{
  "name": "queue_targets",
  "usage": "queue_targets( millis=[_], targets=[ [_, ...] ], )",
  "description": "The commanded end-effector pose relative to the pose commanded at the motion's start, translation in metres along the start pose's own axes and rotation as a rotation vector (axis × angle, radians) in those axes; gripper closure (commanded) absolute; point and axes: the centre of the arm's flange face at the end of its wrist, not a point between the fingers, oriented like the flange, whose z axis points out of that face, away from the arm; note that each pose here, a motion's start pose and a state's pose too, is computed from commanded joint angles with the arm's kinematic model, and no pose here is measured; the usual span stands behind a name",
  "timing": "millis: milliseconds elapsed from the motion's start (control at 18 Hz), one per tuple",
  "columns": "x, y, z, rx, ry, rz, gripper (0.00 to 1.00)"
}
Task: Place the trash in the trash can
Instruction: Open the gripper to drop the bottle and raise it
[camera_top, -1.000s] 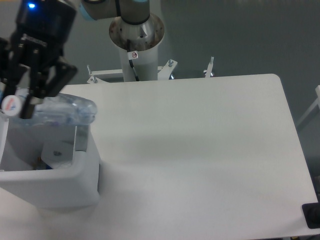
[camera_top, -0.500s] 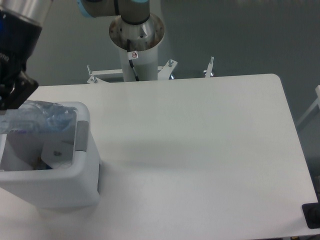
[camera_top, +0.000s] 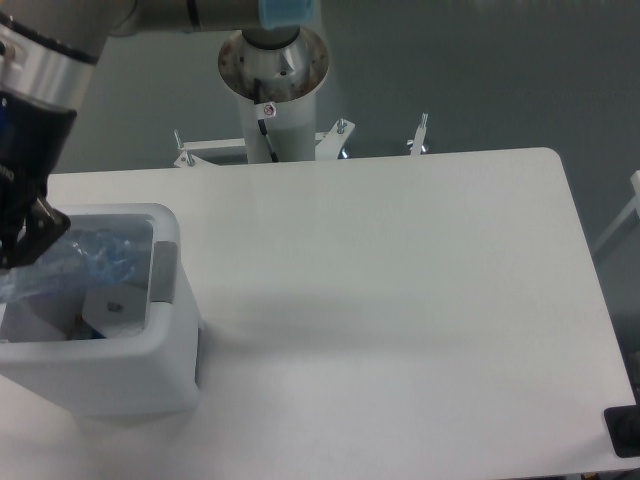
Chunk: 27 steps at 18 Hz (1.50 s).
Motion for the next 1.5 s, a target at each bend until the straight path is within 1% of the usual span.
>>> queue_targets(
  millis=[278, 333, 389, 611, 667, 722, 778, 889, 944, 1000, 1056, 1111, 1222, 1333, 1389, 1500],
  targets=[
    [-0.003, 0.022, 0.02, -0.045, 0.019, -0.027, 0.84],
    [-0.004, 0.026, 0.023, -0.053, 0.022, -0.031, 0.83],
    [-0.005, 0.029, 0.024, -0.058, 0.022, -0.034, 0.8],
    [-0.008, 0.041, 0.032, -0.08, 0.027, -0.053, 0.77],
    [-0.009, 0.043, 0.034, -0.085, 0.029, -0.056, 0.73],
    [-0.01, 0.046, 0.036, -0.09, 0.03, -0.057, 0.59],
    [-0.012, 0.047, 0.037, -0.092, 0.03, -0.058, 0.47],
    [-0.013, 0.05, 0.04, -0.098, 0.031, -0.068, 0.47],
    [-0.014, 0.054, 0.041, -0.105, 0.029, -0.068, 0.41],
    [-0.013, 0.058, 0.041, -0.11, 0.031, -0.071, 0.31],
    [-0.014, 0.059, 0.041, -0.111, 0.03, -0.072, 0.14],
    [-0.016, 0.059, 0.041, -0.113, 0.026, -0.072, 0.01],
    [-0.023, 0.059, 0.035, -0.108, 0.014, -0.089, 0.0],
    [-0.04, 0.057, 0.015, -0.088, -0.019, -0.111, 0.0],
    [-0.048, 0.056, 0.004, -0.075, -0.037, -0.131, 0.0],
    [-0.068, 0.057, -0.018, -0.054, -0.08, -0.21, 0.0]
  ],
)
